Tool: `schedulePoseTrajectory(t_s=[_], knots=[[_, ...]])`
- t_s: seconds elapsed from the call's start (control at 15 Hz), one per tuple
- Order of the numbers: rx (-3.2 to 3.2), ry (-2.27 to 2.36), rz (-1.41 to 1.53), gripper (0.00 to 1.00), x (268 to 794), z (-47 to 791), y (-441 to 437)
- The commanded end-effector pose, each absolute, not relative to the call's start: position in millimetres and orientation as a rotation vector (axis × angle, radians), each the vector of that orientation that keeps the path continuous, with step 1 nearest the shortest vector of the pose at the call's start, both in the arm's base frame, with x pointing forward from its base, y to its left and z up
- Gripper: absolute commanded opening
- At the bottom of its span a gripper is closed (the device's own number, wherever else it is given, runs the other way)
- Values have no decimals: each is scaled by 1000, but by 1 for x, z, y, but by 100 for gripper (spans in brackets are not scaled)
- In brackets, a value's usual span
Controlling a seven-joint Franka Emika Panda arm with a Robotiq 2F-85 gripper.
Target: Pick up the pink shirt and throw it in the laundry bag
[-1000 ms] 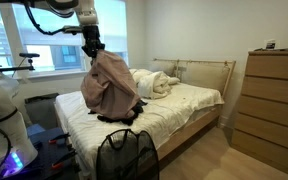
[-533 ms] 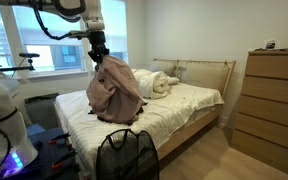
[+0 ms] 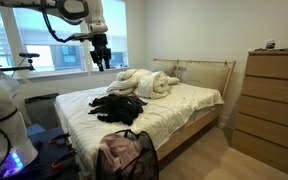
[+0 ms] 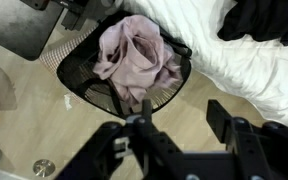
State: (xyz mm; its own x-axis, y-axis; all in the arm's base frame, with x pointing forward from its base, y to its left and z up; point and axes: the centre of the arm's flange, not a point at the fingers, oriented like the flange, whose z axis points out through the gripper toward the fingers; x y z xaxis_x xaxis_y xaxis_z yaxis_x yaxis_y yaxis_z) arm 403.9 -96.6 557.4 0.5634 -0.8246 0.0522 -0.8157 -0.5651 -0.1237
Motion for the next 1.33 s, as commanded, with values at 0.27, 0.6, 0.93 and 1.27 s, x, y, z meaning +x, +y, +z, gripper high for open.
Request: schedulePoseTrajectory(t_s=[0.27, 0.6, 0.93, 1.27], knots=[[-2755, 1302, -140, 100, 423, 556, -67], [-2897, 980, 10, 100, 447, 537, 10], [-3043, 633, 197, 100, 474, 503, 102], [-3115, 333, 391, 100, 493, 471, 165]])
